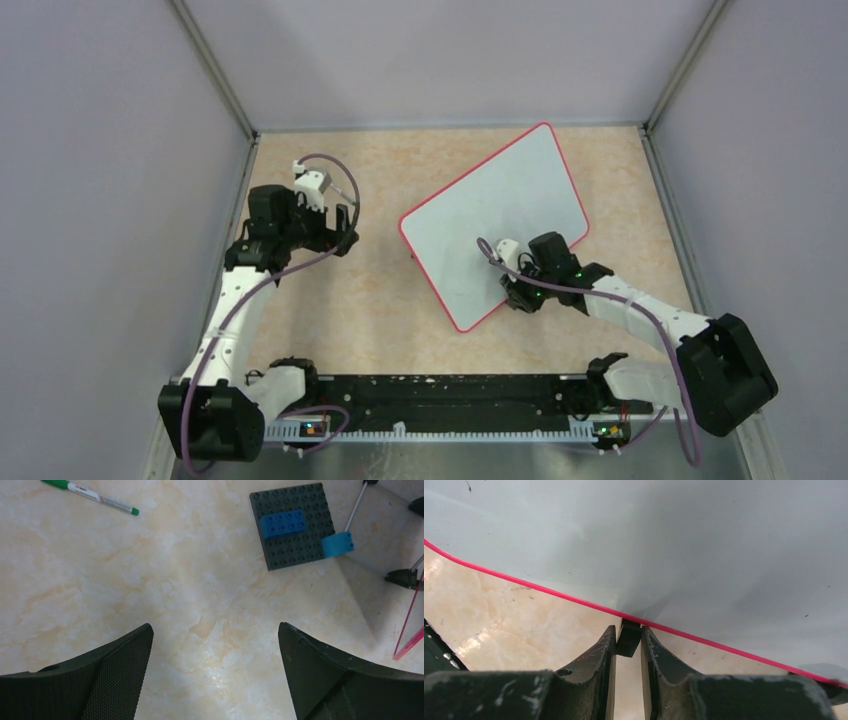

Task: Write a sentence on the whiteboard
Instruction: Move the whiteboard stand to the center of the board.

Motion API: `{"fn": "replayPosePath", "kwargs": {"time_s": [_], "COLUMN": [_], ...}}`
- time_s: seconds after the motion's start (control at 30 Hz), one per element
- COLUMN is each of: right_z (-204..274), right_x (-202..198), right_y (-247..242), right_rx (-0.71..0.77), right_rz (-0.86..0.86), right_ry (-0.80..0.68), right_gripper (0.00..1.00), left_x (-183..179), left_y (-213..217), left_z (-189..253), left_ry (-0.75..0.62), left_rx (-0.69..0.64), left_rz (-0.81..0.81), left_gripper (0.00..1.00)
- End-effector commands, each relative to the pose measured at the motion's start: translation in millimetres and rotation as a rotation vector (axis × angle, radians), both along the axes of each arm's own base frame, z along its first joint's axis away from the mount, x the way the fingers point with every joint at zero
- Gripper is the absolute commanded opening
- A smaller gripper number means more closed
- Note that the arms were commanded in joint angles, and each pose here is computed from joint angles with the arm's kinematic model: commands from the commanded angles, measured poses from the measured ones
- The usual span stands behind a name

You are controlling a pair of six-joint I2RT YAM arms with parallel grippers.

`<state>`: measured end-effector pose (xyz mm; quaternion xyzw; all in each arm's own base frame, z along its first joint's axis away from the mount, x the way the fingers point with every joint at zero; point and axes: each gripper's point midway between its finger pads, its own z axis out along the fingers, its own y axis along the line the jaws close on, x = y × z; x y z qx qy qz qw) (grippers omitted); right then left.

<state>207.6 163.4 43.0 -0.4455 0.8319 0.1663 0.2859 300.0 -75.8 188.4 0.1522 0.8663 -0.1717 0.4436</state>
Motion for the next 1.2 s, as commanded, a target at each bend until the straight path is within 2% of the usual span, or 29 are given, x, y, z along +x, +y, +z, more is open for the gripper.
{"fn": "replayPosePath", "kwargs": {"time_s": [0.0, 0.2, 0.6, 0.87, 1.0, 1.1, 1.17], "right_z": [25.2, 30.7, 20.3, 35.8, 45.8, 51.9, 58.4], "right_x": [7.9, -6.4, -21.4, -24.7, -32.4, -33.4, -30.7], "right_y": [44.6, 71.4, 107.1, 130.6, 138.2, 132.3, 122.6], "right_rx": [0.11, 0.126, 0.132, 0.22, 0.26, 0.243, 0.221], "right_rz": [0.054, 0.095, 0.063, 0.105, 0.158, 0.183, 0.179], "right_ry": [-0.036, -0.009, 0.075, 0.082, 0.084, 0.052, 0.008], "right_gripper": [0.0, 0.0, 0.0, 0.42, 0.52, 0.63, 0.66], "left_x": [17.2, 22.5, 39.5, 53.3, 66.6, 74.2, 78.1], "left_y": [2.7, 6.9, 7.8, 7.0, 24.6, 31.5, 35.4], "left_z": [38.4, 36.5, 47.1, 49.0, 44.3, 42.4, 41.7], "left_ry": [-0.091, -0.073, -0.025, 0.002, 0.028, 0.048, 0.048], "left_rx": [-0.013, 0.004, -0.018, -0.047, -0.054, -0.081, -0.089], "left_rz": [0.031, 0.049, 0.075, 0.095, 0.155, 0.205, 0.22], "left_gripper": [0.99, 0.99, 0.99, 0.99, 0.99, 0.99, 0.99]}}
